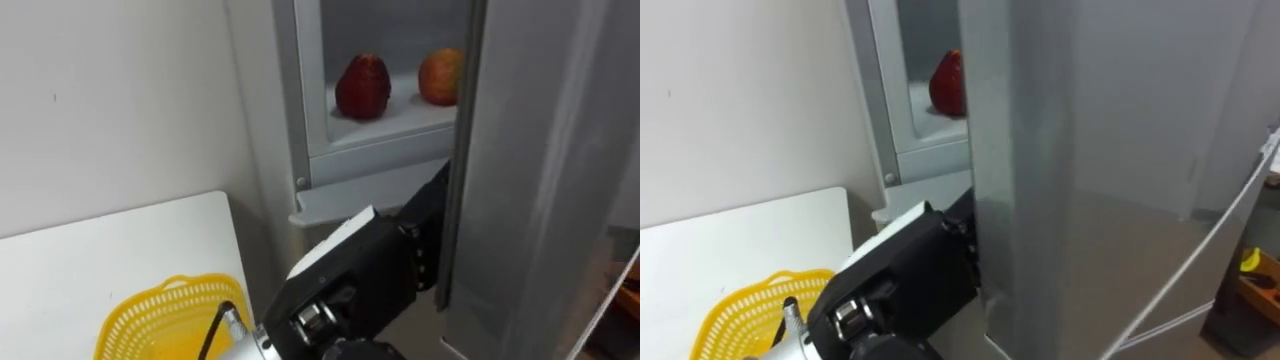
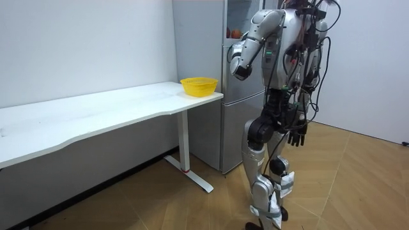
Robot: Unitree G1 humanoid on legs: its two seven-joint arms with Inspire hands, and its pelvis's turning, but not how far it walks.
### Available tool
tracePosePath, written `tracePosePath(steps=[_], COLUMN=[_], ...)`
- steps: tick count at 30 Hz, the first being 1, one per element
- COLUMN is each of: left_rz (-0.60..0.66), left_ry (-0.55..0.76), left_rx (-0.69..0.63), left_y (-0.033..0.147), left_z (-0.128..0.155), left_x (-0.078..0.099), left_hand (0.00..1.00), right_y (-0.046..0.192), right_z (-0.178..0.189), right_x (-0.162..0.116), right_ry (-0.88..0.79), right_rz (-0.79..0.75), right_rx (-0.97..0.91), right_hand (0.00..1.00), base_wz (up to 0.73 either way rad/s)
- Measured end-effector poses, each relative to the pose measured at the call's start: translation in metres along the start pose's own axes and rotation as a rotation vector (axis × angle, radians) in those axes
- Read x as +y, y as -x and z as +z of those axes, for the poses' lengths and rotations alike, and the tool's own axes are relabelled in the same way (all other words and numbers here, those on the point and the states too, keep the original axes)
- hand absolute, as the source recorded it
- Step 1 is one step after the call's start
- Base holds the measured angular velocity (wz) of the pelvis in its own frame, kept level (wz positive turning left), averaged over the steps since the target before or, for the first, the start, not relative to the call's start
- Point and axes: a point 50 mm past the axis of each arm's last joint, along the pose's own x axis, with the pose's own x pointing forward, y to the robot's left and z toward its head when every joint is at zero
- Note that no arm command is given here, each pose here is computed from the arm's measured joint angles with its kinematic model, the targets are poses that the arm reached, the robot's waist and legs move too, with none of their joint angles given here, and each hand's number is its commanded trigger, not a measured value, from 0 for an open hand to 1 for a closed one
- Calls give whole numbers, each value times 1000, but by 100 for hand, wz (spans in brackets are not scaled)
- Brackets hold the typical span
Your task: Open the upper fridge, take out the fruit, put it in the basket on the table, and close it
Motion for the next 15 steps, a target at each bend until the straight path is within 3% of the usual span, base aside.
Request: tracePosePath(steps=[15], left_rz=[-82], left_ry=[-11], left_rx=[-16], left_y=[-13], left_z=[3], left_x=[-9], left_hand=[0], right_y=[0], right_z=[-4], right_x=[-1], right_ry=[-77], right_rz=[-27], right_rx=[-16], right_hand=[0], base_wz=[-7])
